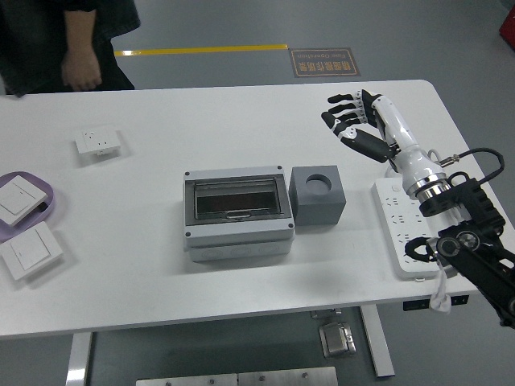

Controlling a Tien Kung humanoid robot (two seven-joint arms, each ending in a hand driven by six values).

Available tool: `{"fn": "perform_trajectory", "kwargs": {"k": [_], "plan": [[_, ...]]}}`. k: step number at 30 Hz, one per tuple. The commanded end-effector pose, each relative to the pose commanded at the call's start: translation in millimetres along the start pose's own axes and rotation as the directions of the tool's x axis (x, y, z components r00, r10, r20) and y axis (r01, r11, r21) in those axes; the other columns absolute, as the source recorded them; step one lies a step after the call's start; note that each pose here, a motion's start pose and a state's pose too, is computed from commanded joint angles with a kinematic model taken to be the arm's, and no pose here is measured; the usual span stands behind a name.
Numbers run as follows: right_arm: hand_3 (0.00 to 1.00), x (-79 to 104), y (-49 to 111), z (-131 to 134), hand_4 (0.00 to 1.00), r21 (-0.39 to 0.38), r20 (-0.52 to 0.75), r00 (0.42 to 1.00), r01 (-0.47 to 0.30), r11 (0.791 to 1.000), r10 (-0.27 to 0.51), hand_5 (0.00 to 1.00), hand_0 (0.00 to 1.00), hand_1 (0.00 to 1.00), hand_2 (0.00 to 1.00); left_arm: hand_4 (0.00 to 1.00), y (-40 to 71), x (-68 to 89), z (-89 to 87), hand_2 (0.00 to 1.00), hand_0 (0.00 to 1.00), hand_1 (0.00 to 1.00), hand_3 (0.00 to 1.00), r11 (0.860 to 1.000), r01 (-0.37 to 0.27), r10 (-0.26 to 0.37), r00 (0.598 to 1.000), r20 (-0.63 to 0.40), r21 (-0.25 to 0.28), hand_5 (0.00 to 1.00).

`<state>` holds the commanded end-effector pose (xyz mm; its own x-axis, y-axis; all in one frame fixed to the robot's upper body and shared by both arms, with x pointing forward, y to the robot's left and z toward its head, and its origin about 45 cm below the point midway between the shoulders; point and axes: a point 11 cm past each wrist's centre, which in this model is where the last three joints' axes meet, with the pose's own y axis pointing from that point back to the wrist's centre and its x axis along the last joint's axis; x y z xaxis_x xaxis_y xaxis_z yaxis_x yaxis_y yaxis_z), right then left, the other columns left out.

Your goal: Pick up the cylinder from the cube,place it in the box,flap close box

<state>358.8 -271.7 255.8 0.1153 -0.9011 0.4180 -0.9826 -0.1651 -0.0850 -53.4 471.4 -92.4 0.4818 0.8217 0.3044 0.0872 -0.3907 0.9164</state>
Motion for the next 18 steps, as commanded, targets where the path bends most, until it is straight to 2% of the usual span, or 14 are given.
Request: {"fn": "perform_trajectory", "kwargs": {"k": [6,7,18], "plan": [[0.631,26.1,1.1,15,0.781,-0.047,0.136,0.986,-0.091,0.995,0.096,0.499,0.563,0.543,0.595,0.701,0.4,2.8,1.6,0.533,0.626,0.607,0.630,1.000,-0.003,0.003,1.000,-0.003,-0.007,0.306],[0.634,29.9,1.7,17,0.773,-0.052,0.157,0.981,-0.104,0.993,0.111,0.474,0.573,0.552,0.600,0.702,0.4,3.7,0.6,0.533,0.625,0.607,0.630,1.000,-0.004,0.004,1.000,-0.004,-0.006,0.307],[0.638,56.5,8.0,23,0.761,-0.044,0.251,0.947,-0.197,0.979,0.202,0.452,0.580,0.568,0.605,0.701,0.3,5.9,-5.3,0.533,0.625,0.607,0.629,1.000,-0.008,0.008,1.000,0.001,0.004,0.307]]}}
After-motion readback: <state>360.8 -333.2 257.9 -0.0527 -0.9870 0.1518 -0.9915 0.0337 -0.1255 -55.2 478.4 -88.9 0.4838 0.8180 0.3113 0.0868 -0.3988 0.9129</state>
